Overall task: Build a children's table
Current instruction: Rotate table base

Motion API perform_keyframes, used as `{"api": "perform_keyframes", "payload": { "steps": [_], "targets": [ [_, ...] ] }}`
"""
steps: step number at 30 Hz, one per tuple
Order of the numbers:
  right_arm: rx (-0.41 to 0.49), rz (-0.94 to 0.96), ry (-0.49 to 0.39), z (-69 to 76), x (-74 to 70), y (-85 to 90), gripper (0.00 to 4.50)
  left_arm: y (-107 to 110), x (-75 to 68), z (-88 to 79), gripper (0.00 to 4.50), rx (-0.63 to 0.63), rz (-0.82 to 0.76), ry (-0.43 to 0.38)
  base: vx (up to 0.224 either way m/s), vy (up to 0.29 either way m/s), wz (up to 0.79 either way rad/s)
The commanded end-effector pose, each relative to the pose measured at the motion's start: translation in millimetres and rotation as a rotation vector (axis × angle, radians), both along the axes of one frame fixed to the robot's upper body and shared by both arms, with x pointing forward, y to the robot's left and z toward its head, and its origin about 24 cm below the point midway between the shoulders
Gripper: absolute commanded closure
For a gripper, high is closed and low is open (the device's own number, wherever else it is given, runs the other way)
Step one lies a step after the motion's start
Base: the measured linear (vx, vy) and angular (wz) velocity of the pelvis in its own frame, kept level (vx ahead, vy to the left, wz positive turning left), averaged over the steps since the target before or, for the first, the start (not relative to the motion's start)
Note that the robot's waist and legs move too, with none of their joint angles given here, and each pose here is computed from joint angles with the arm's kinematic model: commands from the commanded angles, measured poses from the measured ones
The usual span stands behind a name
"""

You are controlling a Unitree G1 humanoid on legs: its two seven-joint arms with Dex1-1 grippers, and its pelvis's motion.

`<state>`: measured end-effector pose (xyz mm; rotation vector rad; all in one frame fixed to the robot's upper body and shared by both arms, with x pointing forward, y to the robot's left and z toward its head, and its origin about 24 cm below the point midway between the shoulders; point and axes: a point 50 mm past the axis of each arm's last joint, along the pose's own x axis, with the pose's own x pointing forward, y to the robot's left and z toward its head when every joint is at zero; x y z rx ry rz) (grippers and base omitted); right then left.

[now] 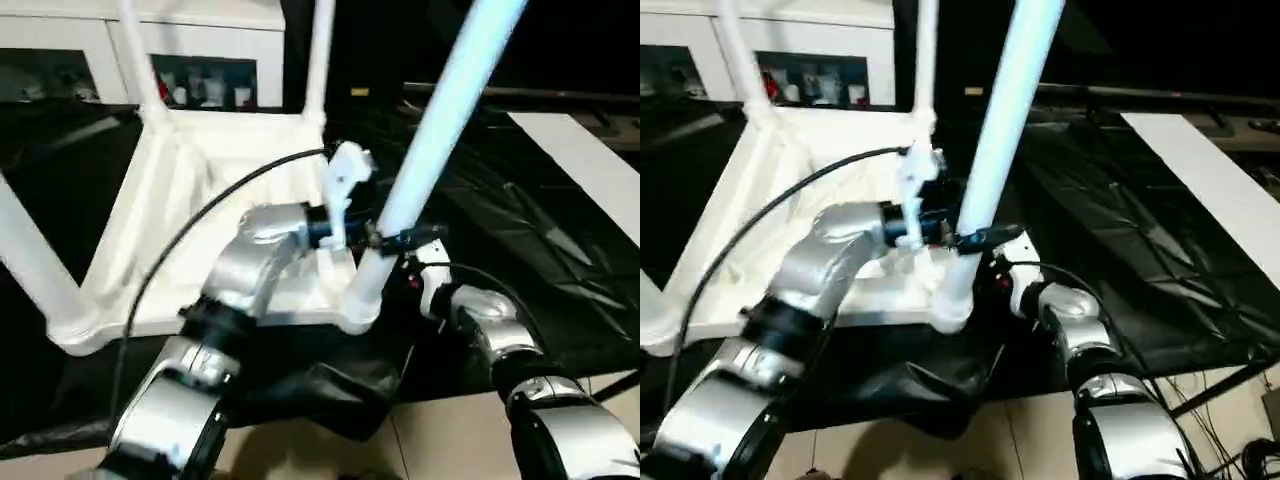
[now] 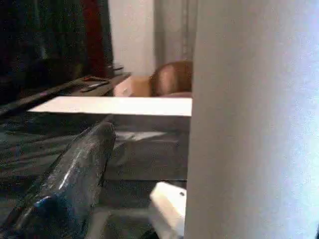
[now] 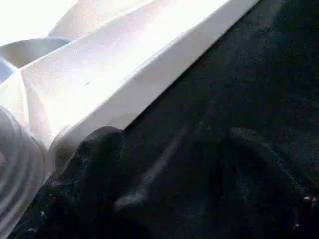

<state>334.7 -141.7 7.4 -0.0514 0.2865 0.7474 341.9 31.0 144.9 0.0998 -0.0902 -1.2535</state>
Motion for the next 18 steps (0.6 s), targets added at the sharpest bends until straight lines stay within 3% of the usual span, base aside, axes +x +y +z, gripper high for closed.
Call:
{"api": "perform_keyframes", "payload": {
  "steps": [1, 9, 11, 14, 18],
  "targets": [
    [0.06, 0.043, -0.089, 19.7, 9.2, 13.5, 0.79, 8.7, 6.8, -13.9, 0.01, 0.092, 0.083, 0.014, 0.0, 0.0, 0.0],
    [0.138, 0.075, -0.127, 30.3, 7.3, -1.8, 0.79, 37.6, 10.7, -23.0, 0.01, 0.149, 0.148, 0.0, 0.0, 0.0, 0.0],
    [0.163, 0.102, -0.141, 34.4, 3.0, -12.3, 0.79, 48.6, 1.9, -26.6, 0.01, 0.153, 0.07, 0.017, 0.0, 0.0, 0.0],
    [0.105, 0.117, -0.154, 38.3, -2.6, -34.2, 0.79, 69.0, -20.1, -37.2, 0.01, 0.23, -0.123, 0.1, 0.0, 0.0, 0.0],
    [0.025, 0.142, -0.141, 39.2, -8.0, -51.0, 0.79, 92.8, -18.8, -45.4, 0.01, 0.35, -0.116, 0.125, 0.0, 0.0, 0.0]
  ]
}}
